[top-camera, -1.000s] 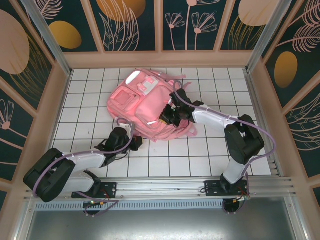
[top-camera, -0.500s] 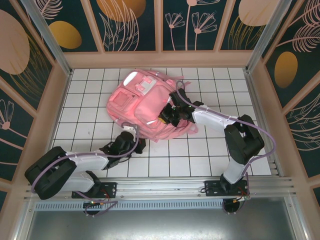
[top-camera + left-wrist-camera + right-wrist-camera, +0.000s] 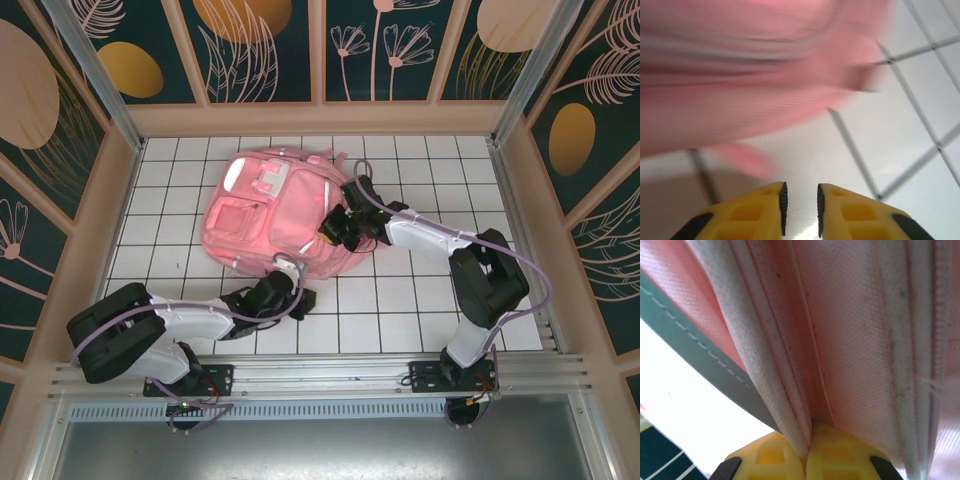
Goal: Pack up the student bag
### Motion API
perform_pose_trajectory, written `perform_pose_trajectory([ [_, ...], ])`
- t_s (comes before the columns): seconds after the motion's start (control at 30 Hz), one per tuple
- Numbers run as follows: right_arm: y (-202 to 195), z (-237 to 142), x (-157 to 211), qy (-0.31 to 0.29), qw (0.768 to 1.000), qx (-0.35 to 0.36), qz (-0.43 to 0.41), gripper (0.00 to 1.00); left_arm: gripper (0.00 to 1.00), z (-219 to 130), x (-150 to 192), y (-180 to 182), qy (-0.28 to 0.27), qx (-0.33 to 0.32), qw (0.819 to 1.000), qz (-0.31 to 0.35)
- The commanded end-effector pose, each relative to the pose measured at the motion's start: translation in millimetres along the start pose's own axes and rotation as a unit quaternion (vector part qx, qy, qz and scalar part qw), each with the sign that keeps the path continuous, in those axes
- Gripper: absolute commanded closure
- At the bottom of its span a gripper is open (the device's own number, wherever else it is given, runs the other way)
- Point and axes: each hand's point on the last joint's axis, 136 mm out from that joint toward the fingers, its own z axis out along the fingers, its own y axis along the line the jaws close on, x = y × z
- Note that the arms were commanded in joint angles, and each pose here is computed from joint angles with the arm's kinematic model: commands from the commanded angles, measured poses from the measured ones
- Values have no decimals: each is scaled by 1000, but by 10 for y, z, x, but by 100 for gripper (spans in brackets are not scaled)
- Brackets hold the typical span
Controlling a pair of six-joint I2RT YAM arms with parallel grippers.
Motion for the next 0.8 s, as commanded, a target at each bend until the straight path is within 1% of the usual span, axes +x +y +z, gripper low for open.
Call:
perform_pose_trajectory([
  [0.0,506,-261,-164,-39,995,-78,-51,100,59,-88,-81,-234,8,30,999,34],
  [0.03,460,-289,-188,-44,995,-69,-59,99,56,-142,-121,-237,1,28,999,36],
  [0.1,392,-337,-214,-46,993,-57,-94,76,49,-293,-199,-223,-14,20,999,32],
  [0.17,317,-405,-241,-59,989,-29,-135,59,44,-430,-251,-182,-15,2,1000,20],
  [0.2,300,-467,-257,-70,984,-17,-161,53,43,-505,-284,-177,-14,-6,1000,12],
  [0.23,270,-533,-281,-84,981,-3,-178,50,43,-566,-315,-175,-15,-11,1000,4],
  [0.3,244,-727,-329,-118,968,18,-223,41,41,-724,-402,-137,-33,-25,999,-30],
  [0.37,287,-928,-289,-150,947,27,-284,37,30,-876,-479,-13,-55,-51,994,-76],
  [0.4,325,-1004,-206,-158,934,25,-319,37,24,-948,-516,43,-63,-56,991,-105],
  [0.43,357,-1048,-93,-157,925,19,-346,38,21,-995,-554,104,-67,-59,988,-129],
  [0.5,381,-1041,242,-136,909,7,-395,44,20,-1078,-593,288,-65,-69,978,-186],
  [0.57,336,-910,653,-96,895,3,-436,47,19,-1137,-647,445,-65,-87,969,-221],
  [0.6,261,-814,840,-76,892,10,-446,49,19,-1159,-678,522,-66,-99,965,-234],
  [0.7,32,-529,1259,-26,896,12,-443,51,19,-1194,-789,729,-71,-133,952,-268],
  [0.77,-84,-336,1461,-1,897,12,-441,50,19,-1208,-839,896,-72,-163,940,-292],
])
